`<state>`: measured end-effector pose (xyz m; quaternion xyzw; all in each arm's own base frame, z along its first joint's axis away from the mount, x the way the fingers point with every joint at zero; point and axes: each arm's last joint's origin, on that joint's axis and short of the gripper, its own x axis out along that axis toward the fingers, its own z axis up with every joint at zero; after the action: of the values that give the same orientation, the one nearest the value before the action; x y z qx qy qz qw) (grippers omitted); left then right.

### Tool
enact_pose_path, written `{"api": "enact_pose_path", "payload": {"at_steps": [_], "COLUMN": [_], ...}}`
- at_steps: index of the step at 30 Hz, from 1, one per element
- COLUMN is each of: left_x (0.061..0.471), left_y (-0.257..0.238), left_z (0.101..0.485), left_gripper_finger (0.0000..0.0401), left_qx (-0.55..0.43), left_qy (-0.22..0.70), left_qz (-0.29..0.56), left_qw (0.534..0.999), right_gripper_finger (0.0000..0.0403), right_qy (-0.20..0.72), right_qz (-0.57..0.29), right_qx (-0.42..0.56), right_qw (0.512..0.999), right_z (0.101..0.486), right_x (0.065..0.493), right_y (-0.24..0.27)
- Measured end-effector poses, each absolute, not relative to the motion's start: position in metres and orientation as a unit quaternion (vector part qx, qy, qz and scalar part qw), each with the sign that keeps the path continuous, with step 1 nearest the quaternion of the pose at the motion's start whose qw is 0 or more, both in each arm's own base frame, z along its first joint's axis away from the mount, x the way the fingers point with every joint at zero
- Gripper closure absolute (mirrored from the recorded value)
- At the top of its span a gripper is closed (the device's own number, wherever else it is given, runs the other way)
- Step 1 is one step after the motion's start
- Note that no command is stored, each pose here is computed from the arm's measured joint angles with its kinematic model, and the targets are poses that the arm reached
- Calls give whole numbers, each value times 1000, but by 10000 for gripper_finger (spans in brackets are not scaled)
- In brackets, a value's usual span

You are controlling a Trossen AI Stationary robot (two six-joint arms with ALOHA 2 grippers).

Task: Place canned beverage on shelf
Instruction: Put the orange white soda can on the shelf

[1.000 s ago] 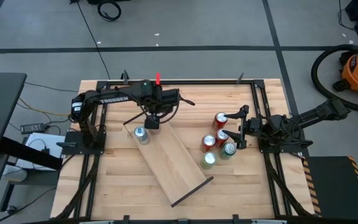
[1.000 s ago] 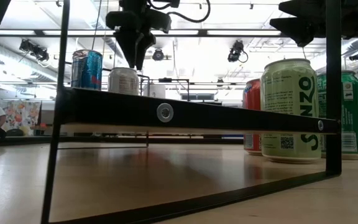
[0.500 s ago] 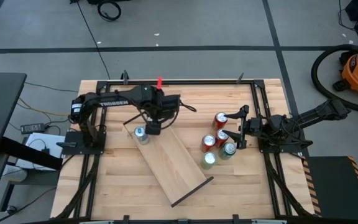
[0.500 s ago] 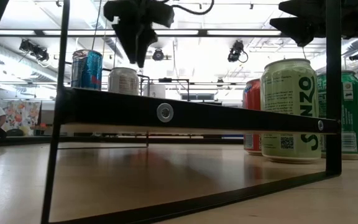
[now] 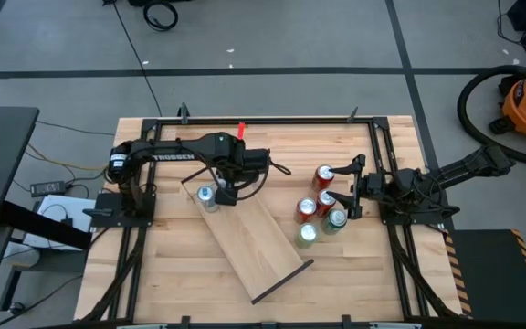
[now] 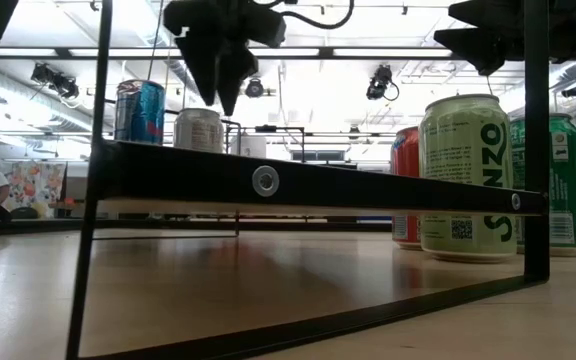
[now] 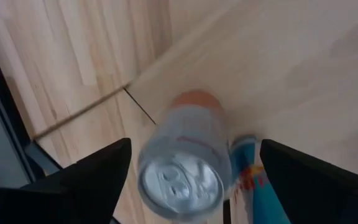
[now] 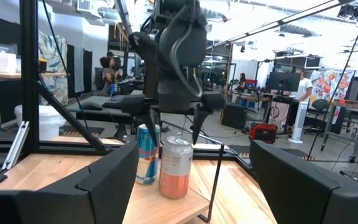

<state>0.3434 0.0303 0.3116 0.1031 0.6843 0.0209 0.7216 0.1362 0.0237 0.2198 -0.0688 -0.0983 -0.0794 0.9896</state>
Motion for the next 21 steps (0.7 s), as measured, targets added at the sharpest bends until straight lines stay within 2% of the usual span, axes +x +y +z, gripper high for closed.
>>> {"api": "enact_pose_path", "payload": {"at_steps": [6,15,21], "left_x": [346,355,357], "left_y": [34,36,37], "left_z": [304,280,275], "left_gripper_finger": [30,30,31], "left_qx": [102,108,115], "left_qy": [697,738,745], "left_qz": [20,2,-8], "left_qw": [709,666,657], "right_gripper_finger": [85,85,85], "right_qy": [-97,-95,-96], "right_qz": [-79,-79,-79], "right_qx": [-69,-70,-70], "right_qw": [990,990,990], "right_z": [219,219,219], "right_x": [137,138,138], "right_y": [24,24,24]}}
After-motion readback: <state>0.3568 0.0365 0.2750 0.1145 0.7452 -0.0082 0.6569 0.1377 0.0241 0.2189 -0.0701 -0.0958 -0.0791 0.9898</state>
